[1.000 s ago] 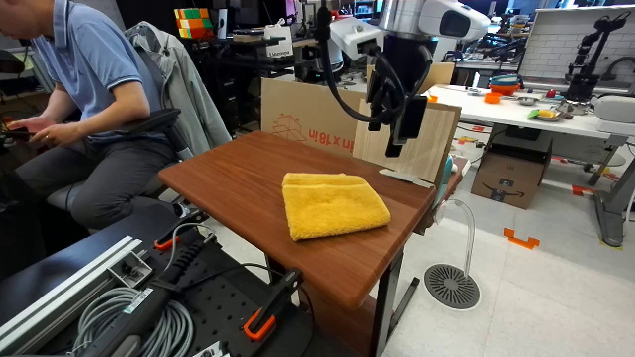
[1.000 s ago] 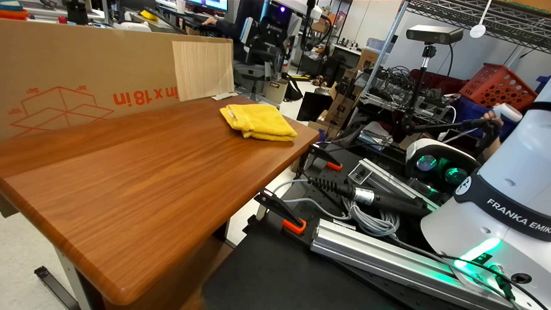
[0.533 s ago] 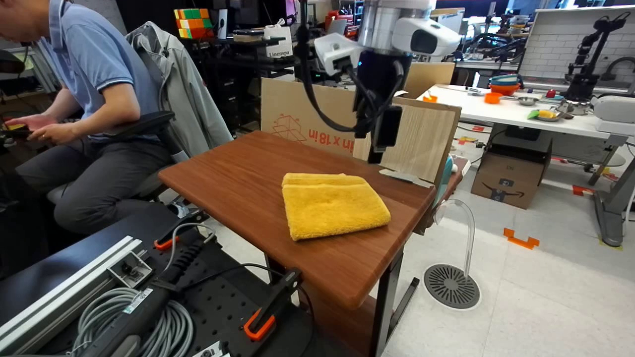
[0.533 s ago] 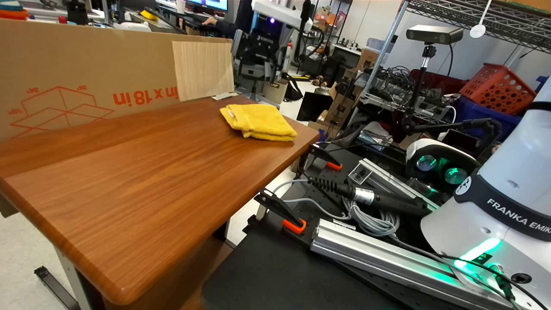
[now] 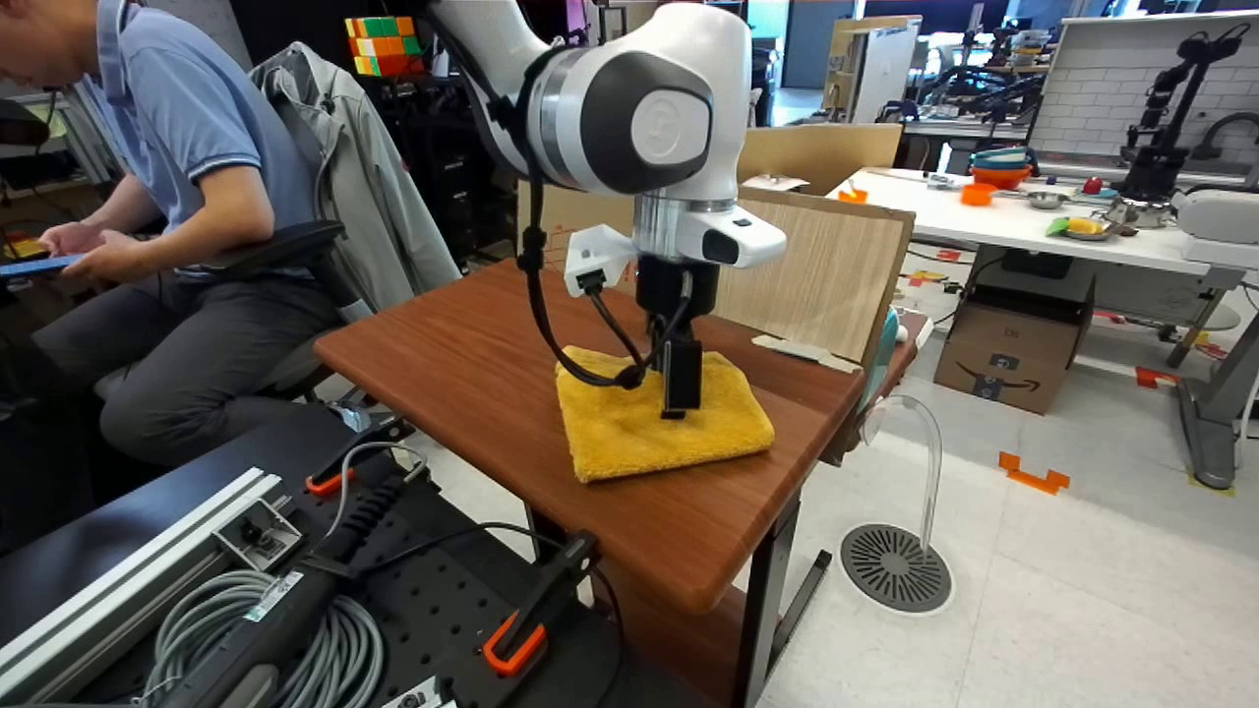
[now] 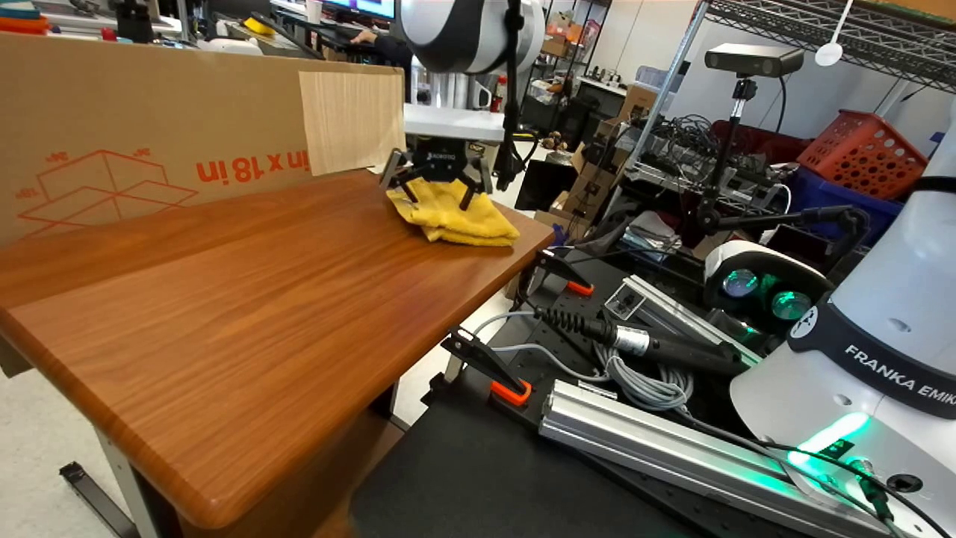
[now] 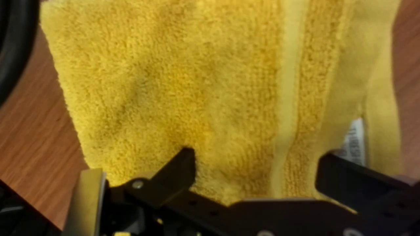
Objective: Wipe the table with the towel
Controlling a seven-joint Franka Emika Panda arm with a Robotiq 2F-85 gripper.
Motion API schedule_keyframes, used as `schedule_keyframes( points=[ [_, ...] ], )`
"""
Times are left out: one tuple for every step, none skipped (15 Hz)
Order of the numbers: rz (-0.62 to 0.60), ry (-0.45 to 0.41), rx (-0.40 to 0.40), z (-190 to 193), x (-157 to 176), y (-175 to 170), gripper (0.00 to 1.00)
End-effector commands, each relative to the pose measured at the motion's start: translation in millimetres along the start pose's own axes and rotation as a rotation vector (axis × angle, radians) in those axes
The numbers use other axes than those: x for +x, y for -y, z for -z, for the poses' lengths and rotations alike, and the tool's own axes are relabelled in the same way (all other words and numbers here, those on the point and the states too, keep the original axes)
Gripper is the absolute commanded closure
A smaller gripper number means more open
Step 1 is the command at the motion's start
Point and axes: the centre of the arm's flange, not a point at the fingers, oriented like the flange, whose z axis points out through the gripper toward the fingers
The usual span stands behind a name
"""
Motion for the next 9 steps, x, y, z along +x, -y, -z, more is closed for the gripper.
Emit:
schedule_keyframes(
  points=[
    [-0.054,0.012,-0.088,-41.6,21.3,6.0,0.0],
    [-0.059,0.028,-0.095,-45.4,26.0,8.5,0.0],
    [-0.065,0.032,-0.098,-47.5,27.2,9.5,0.0],
    [-0.056,0.037,-0.105,-48.3,26.1,13.5,0.0],
    [-0.049,0.031,-0.11,-48.1,21.7,15.6,0.0],
    [-0.026,0.014,-0.113,-48.0,12.2,18.1,0.0],
    [0.003,-0.004,-0.117,-48.3,2.4,19.9,0.0],
    [0.038,-0.025,-0.128,-49.8,-8.1,22.3,0.0],
    [0.074,-0.048,-0.142,-53.4,-17.8,25.2,0.0]
  ],
)
